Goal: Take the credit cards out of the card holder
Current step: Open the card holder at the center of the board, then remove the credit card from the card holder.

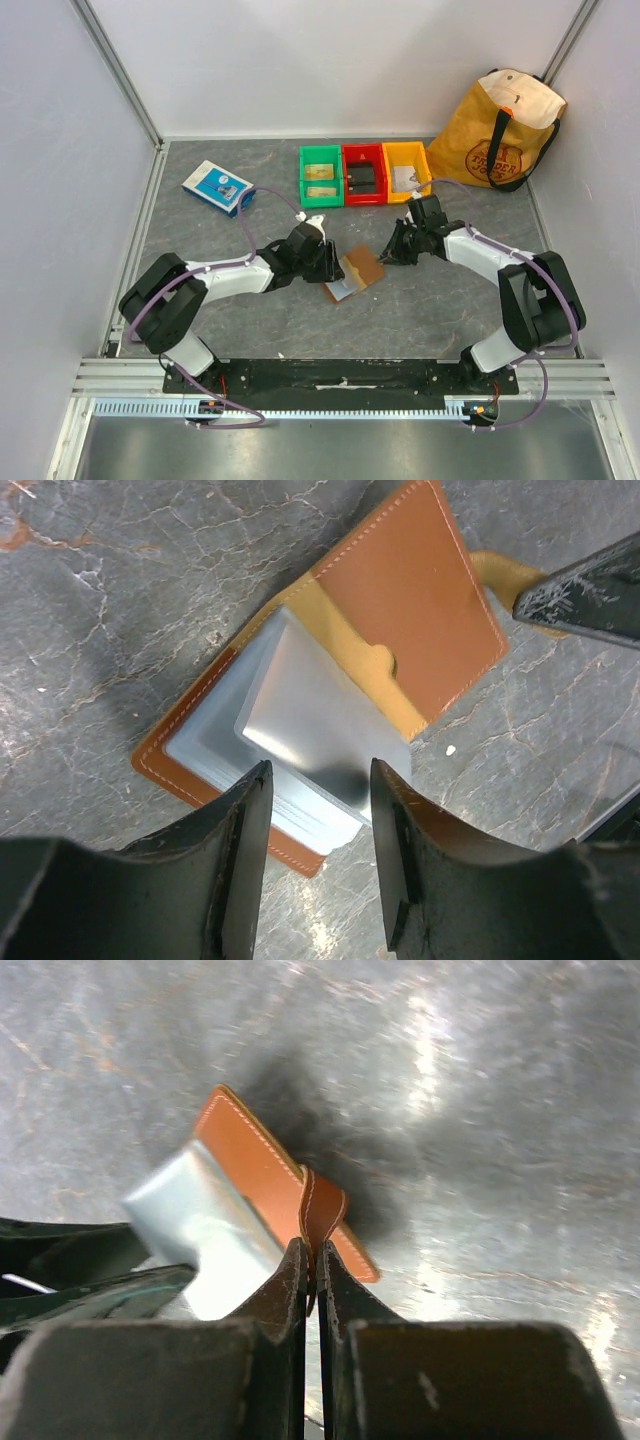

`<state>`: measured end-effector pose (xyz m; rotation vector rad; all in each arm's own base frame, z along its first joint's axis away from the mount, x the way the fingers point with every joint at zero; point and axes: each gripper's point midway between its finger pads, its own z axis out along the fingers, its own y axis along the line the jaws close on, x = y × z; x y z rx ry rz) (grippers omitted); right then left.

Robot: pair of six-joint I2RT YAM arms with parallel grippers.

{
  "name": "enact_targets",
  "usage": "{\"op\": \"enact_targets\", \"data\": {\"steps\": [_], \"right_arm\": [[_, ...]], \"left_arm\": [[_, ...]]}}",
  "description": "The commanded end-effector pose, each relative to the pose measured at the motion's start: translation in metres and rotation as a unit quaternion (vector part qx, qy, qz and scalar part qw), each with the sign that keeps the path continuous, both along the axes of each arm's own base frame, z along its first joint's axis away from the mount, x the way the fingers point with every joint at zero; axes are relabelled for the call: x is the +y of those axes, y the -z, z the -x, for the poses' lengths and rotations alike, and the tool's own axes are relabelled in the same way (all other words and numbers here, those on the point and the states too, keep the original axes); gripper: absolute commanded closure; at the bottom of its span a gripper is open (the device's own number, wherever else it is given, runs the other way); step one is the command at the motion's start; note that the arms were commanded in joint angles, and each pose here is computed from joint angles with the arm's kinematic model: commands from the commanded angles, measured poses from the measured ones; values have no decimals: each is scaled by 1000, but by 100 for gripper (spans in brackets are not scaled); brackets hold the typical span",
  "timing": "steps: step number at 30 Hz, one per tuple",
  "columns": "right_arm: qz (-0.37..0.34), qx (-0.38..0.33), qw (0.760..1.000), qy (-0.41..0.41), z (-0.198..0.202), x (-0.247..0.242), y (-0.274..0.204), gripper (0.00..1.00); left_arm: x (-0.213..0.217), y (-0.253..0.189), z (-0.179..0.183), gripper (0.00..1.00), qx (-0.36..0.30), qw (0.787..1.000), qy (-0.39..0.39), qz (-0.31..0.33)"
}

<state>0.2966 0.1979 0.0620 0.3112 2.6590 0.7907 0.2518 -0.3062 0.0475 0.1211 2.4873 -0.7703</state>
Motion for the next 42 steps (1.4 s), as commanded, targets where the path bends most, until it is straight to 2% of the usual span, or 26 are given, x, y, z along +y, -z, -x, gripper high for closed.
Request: {"op": "enact_targets", "data": {"steps": [1,6,9,14,22,25,29,30,34,42], "right_arm": [[19,32,999,-24,25,-14,25,99],[41,41,998,-37,50,-24,42,97],[55,32,997,-42,56,-27,45,94],[79,10,996,-52,57,-31,44,91],[93,-39,993,-64,49,-31,28,79],[97,-62,992,-59,43,-33,15,70],[104,-120,986,-44,30,-38,-19,50],[108,-137,984,-36,26,-41,-30,49],[107,-189,976,-25,14,-43,-62,50],[8,-212,974,-75,3,-2,-80,58]], "left_arm": [[3,-19,-8,48,-39,999,0,-4],[10,-34,-4,36,-55,998,-12,16],[9,-37,-2,33,-55,998,-14,24],[2,-30,-1,32,-43,998,-10,35],[-37,-47,4,35,-55,995,39,73],[-62,-57,13,36,-66,991,77,89],[-86,-62,23,36,-83,985,118,91],[-90,-61,26,36,-85,984,126,90],[-104,-52,31,36,-81,982,143,96],[-116,-15,40,41,-43,982,162,86]]}}
